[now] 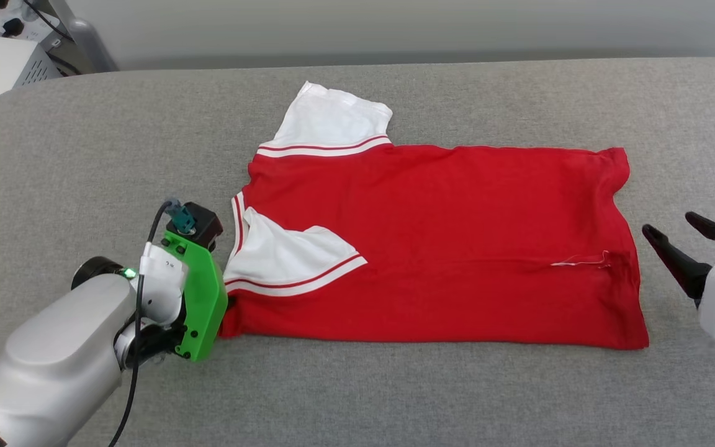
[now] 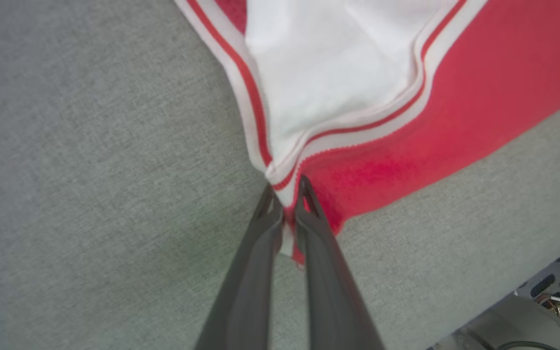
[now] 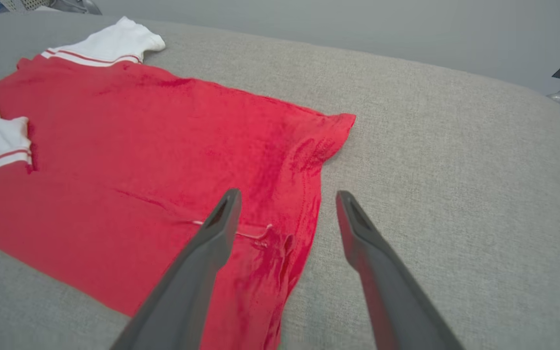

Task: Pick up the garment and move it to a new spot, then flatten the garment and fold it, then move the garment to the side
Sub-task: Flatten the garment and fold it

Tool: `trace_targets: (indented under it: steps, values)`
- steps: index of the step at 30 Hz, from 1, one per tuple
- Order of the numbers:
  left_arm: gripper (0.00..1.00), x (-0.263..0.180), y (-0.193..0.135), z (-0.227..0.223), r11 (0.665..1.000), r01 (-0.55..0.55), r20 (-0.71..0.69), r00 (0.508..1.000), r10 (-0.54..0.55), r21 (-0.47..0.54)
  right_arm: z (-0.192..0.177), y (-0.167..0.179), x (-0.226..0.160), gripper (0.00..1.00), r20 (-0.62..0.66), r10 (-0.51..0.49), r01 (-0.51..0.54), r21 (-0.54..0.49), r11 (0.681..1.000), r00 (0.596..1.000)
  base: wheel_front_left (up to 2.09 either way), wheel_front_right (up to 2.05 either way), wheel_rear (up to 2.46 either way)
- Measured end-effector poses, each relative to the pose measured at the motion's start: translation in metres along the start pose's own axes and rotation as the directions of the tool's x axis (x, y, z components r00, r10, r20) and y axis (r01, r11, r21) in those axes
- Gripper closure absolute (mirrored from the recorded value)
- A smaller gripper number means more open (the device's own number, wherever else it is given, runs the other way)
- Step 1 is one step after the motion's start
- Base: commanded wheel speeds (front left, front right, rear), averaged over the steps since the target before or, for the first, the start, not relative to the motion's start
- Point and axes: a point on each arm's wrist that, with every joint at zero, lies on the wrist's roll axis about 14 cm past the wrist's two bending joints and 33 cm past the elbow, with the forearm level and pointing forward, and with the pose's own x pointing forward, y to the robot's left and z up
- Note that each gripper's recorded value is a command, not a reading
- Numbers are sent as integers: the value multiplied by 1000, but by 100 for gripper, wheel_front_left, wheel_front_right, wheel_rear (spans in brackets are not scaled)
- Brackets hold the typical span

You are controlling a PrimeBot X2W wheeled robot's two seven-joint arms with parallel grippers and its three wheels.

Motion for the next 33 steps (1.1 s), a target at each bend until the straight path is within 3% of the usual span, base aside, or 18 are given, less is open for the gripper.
trace_targets:
  steps: [5,9,21,27,28,29,30,33]
  values:
    - [100,-9,-7,11,999,18,52,998,-20,36,-17,-5,-10,0,-231,4,-18,-58,998,973,0,0,0]
    - [100,-8,-15,12,998,32,58,998,-35,63,-36,-4,-13,0,-358,17,-27,-25,999,934,0,0,0]
    - [100,4,-16,5,998,47,44,998,-50,51,-117,15,4,0,-553,66,-11,103,995,831,0,0,0]
    - [100,10,-13,-5,998,47,29,998,-48,29,-136,19,8,0,-569,85,2,150,989,818,0,0,0]
    - [100,10,-12,-6,999,46,27,999,-47,26,-136,20,9,52,-562,87,-2,150,989,822,0,0,0]
    - [100,10,-12,-8,999,45,27,999,-46,21,-134,20,9,95,-550,86,-5,147,989,831,0,0,0]
    - [100,10,-13,-10,999,45,28,999,-46,17,-132,21,10,100,-536,88,-8,149,989,840,0,0,0]
    - [100,8,-16,-13,999,49,36,998,-49,6,-124,21,10,100,-493,83,-14,143,990,866,0,0,0]
